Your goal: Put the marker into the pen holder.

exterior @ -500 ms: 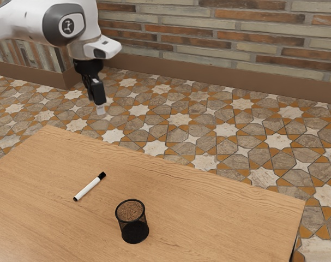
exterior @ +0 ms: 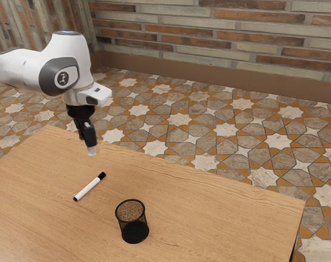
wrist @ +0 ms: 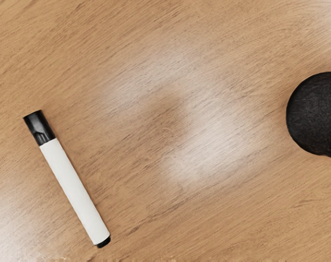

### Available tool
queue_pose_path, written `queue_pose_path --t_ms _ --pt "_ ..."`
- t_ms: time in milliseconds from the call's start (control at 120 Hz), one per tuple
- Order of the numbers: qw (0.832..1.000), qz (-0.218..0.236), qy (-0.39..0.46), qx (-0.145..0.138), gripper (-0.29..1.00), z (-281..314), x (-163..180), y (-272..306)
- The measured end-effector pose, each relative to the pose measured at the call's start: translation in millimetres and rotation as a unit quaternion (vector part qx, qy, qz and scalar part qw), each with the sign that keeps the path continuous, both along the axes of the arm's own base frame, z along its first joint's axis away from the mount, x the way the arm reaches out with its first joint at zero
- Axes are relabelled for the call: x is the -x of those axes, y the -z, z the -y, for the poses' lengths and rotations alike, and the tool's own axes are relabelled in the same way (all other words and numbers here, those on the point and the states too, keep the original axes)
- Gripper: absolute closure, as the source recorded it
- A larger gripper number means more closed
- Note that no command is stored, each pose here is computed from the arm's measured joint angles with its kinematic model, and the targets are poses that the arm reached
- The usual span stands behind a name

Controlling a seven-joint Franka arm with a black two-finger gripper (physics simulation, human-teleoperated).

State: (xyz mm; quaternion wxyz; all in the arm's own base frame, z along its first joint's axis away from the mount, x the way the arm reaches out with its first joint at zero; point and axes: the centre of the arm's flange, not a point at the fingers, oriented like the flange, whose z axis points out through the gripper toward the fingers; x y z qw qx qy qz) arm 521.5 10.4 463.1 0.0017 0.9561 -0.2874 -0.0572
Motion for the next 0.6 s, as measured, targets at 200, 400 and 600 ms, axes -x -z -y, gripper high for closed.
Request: queue_pose_path --t_ms 200,400,600 --pt "0.999 0.015 -0.040 -0.030 0.01 -25.0 -7.6 84.9" --pt "0.989 0.058 -0.131 -0.036 0.30 -63.3 -30.7 129.0" --pt "0.976 0.070 -0.203 -0.034 0.42 -77.8 -58.7 163.8"
